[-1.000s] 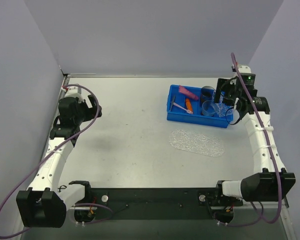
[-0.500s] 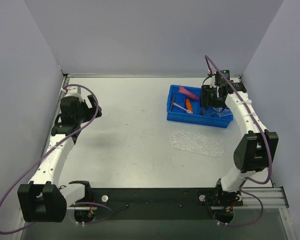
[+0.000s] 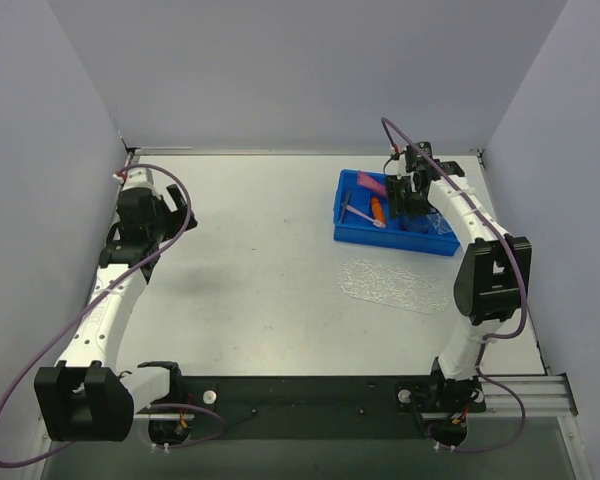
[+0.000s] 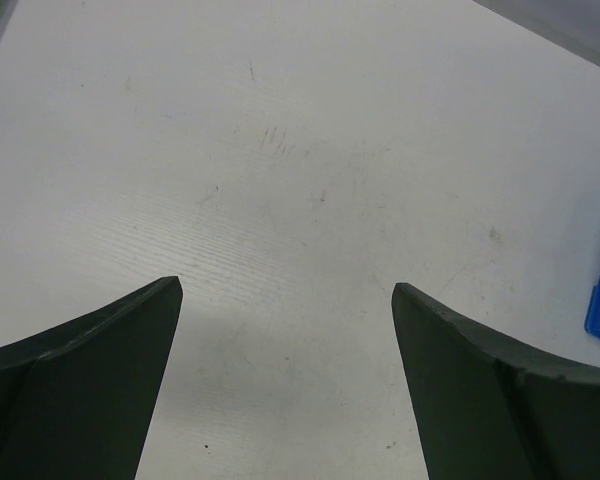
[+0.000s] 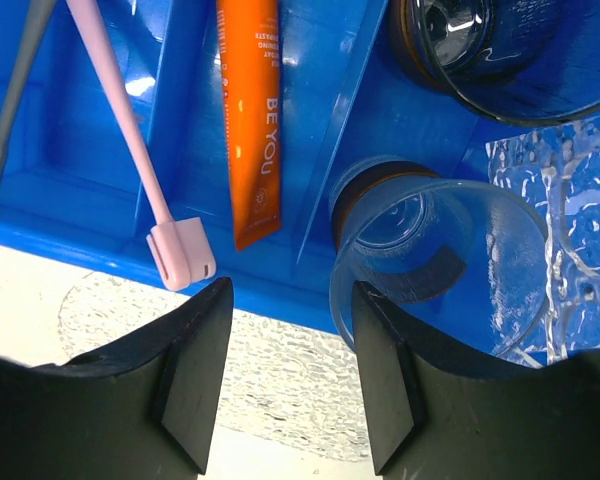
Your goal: Prepare toiletry sets of a toothbrush and toothpaste on the tray
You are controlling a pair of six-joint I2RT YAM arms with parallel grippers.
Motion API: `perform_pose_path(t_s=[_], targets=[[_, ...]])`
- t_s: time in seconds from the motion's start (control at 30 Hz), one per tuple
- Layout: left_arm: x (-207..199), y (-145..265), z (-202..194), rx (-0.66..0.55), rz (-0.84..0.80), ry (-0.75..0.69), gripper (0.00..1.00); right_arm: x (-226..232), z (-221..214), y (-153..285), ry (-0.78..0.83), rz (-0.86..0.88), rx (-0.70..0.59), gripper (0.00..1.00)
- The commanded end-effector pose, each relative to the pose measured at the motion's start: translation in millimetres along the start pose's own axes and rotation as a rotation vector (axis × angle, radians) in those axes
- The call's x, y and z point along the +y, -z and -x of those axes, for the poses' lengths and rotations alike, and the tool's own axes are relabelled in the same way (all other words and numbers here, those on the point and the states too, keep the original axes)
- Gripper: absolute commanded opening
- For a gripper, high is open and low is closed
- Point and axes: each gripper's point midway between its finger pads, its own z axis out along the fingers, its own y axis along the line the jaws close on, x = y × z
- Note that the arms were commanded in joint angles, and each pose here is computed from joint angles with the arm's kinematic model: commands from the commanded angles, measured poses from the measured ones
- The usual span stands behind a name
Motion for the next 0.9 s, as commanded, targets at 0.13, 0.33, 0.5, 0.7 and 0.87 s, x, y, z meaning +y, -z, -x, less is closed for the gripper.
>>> perform_pose_path(t_s=[0.13, 0.33, 0.5, 0.7, 0.87], targets=[[-2.8, 5.3, 5.3, -0.016, -0.029, -0.025, 0.97, -11.9, 6.9, -1.2, 0.012, -0.076, -0.026, 0.41], [-2.6, 4.8, 4.0, -0.012, -0.026, -0.013, 0.96, -10.3, -1.6, -8.3, 0.024, -0.069, -0.007, 0.30], [-3.6, 3.5, 4.5, -0.014, -0.029, -0.003, 0.96, -8.1, -2.3, -8.8, 0.027, -0.059, -0.007, 0.20], [-5.0, -0.3, 1.8, -0.004, -0.033, 0.013, 0.96, 0.1, -2.5, -9.5, 0.043, -0.044, -0.005, 0.06], [-4.3, -0.7, -0.4, -0.001, -0.032, 0.017, 0.96, 2.8, -1.6, -7.2, 0.055, -0.042, -0.010, 0.00]])
